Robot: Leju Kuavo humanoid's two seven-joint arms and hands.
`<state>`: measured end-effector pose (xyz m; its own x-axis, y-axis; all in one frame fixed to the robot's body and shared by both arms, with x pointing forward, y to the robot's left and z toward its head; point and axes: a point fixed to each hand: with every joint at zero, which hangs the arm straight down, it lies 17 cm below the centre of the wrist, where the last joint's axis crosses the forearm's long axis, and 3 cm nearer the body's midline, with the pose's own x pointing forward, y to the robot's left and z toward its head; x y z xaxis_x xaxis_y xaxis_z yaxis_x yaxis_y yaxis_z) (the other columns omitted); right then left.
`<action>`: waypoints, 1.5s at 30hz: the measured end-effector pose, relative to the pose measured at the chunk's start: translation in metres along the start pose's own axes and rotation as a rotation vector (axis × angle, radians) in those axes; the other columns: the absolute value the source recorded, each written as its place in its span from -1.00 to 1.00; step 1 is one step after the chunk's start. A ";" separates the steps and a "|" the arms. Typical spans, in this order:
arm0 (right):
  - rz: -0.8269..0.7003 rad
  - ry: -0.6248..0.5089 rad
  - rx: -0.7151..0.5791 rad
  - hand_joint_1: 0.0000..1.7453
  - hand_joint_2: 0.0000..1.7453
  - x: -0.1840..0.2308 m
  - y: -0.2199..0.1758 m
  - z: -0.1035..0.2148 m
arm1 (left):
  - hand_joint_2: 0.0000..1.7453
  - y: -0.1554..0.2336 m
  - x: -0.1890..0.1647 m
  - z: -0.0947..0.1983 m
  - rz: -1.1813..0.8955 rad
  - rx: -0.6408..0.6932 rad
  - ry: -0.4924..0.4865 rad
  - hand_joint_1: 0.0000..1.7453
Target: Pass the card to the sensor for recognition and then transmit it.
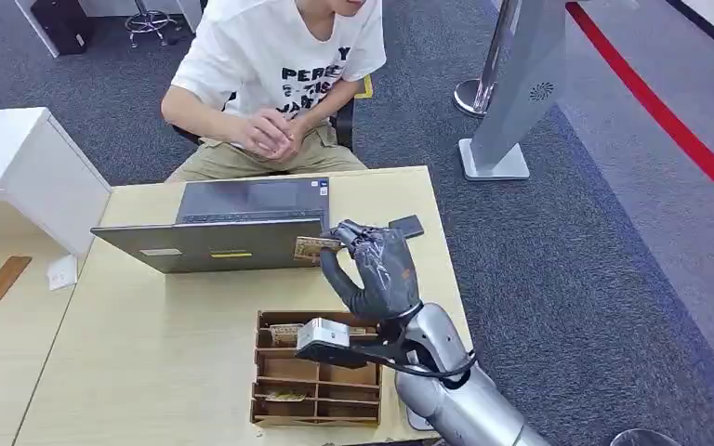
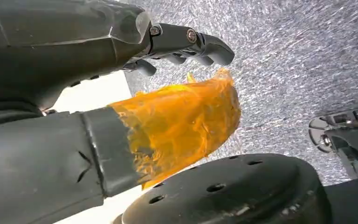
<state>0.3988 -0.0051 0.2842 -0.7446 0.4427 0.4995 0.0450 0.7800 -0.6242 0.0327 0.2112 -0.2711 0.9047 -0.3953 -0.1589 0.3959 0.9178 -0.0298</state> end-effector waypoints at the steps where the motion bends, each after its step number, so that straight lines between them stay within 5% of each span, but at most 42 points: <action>1: -0.061 0.021 -0.007 1.00 1.00 -0.002 -0.003 0.002 | -1.00 0.000 -0.001 0.000 0.005 0.001 0.000 -1.00; 7: -0.441 0.126 -0.069 1.00 1.00 -0.012 -0.028 0.012 | -1.00 0.001 -0.008 -0.003 0.047 0.000 0.004 -1.00; 16: -0.608 0.218 -0.193 1.00 1.00 -0.042 -0.070 0.040 | -1.00 0.002 -0.010 -0.004 0.117 -0.013 0.009 -1.00; 27: -0.564 0.387 -0.144 1.00 1.00 -0.093 -0.070 0.104 | -1.00 0.003 -0.013 -0.005 0.199 -0.029 0.011 -1.00; 45: -0.351 0.537 0.180 1.00 1.00 -0.135 -0.028 0.180 | -1.00 0.005 -0.016 -0.006 0.231 -0.033 0.016 -1.00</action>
<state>0.3782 -0.1665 0.1258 -0.2572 0.3716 0.8921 -0.2862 0.8524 -0.4376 0.0194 0.2219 -0.2747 0.9678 -0.1746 -0.1812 0.1734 0.9846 -0.0227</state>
